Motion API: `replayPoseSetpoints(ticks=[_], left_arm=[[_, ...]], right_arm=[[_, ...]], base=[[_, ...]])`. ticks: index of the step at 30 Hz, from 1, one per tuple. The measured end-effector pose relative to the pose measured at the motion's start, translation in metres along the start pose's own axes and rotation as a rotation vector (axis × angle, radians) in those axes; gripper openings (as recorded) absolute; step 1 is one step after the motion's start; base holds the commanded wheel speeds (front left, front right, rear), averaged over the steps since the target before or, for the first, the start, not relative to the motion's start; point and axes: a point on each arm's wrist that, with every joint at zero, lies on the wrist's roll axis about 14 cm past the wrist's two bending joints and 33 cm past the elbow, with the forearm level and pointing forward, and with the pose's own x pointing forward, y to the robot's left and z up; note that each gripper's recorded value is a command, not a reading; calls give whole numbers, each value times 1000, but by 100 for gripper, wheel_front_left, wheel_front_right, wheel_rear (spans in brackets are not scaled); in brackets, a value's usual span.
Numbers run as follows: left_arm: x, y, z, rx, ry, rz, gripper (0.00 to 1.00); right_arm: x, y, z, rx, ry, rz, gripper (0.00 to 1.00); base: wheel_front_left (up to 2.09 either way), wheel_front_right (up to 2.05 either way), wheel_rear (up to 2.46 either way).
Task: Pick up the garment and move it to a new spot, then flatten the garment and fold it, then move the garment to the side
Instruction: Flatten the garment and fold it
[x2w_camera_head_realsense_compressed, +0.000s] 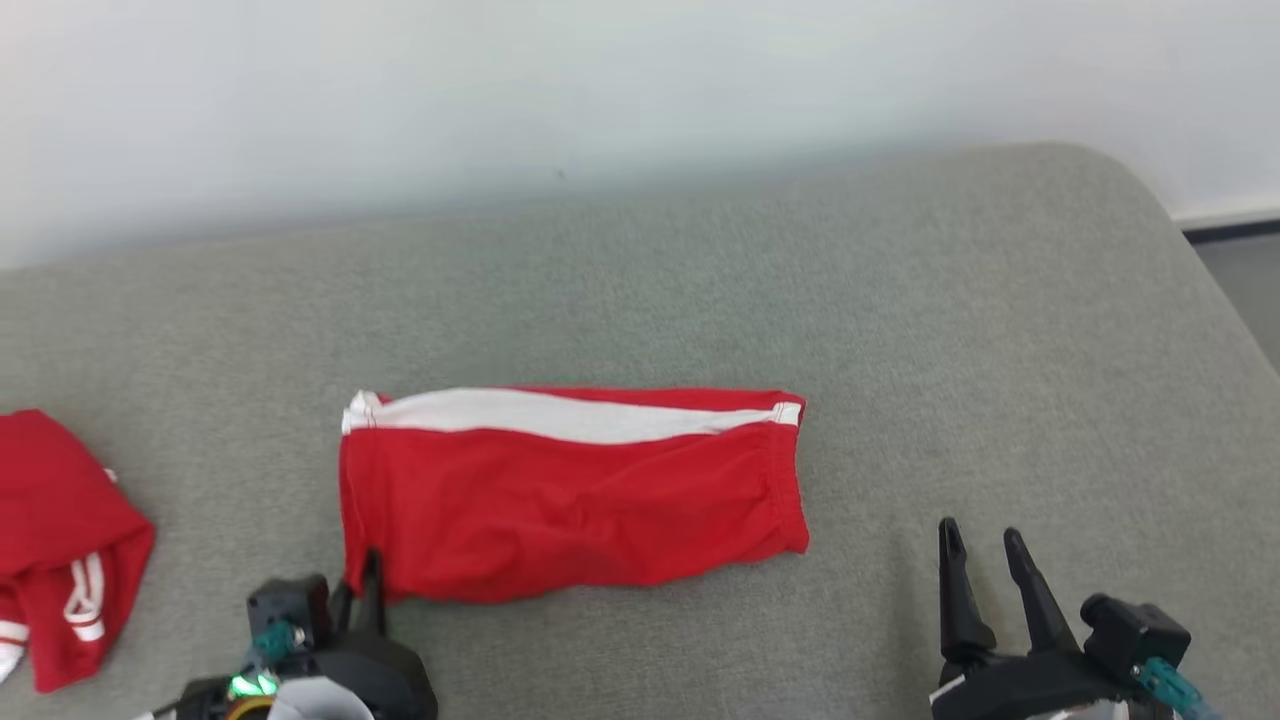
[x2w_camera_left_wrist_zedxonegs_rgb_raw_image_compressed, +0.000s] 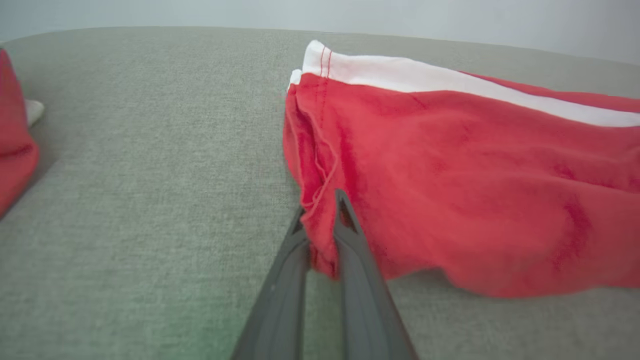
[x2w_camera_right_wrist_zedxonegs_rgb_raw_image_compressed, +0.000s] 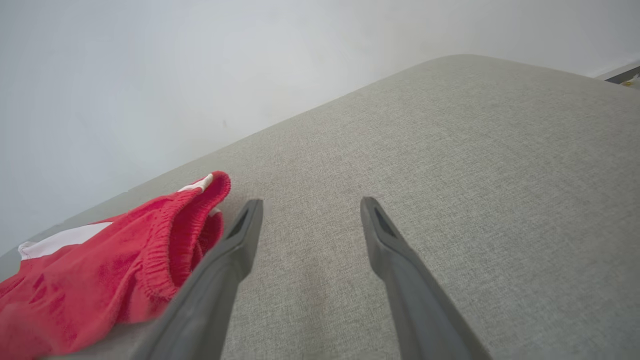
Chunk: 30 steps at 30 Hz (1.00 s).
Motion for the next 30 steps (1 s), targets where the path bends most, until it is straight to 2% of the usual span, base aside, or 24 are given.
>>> replayPoseSetpoints(ticks=[5,6,7,8,14,19,25,30], left_arm=[[-26,7,-1,-24,-33,35,0],[-30,8,-2,-27,-38,38,27],[-33,9,-1,-24,-45,41,50],[-36,10,0,-21,-53,44,100],[-42,6,9,11,-106,28,100],[-47,10,-2,13,-87,41,100],[-51,18,-2,32,-94,61,100],[-53,23,6,47,-124,72,100]], right_arm=[[-2,14,-4,-9,12,45,100],[-2,18,-4,-12,14,58,100],[0,22,-5,-13,14,68,100],[1,26,-5,-13,14,79,100],[15,48,-5,-11,15,139,100],[37,68,-7,-24,23,189,100],[59,87,-24,-48,78,232,100],[64,92,-54,-81,174,245,100]], base=[[0,0,0],[0,0,0],[0,0,0],[0,0,0],[0,0,0],[0,0,0],[0,0,0],[0,0,0]])
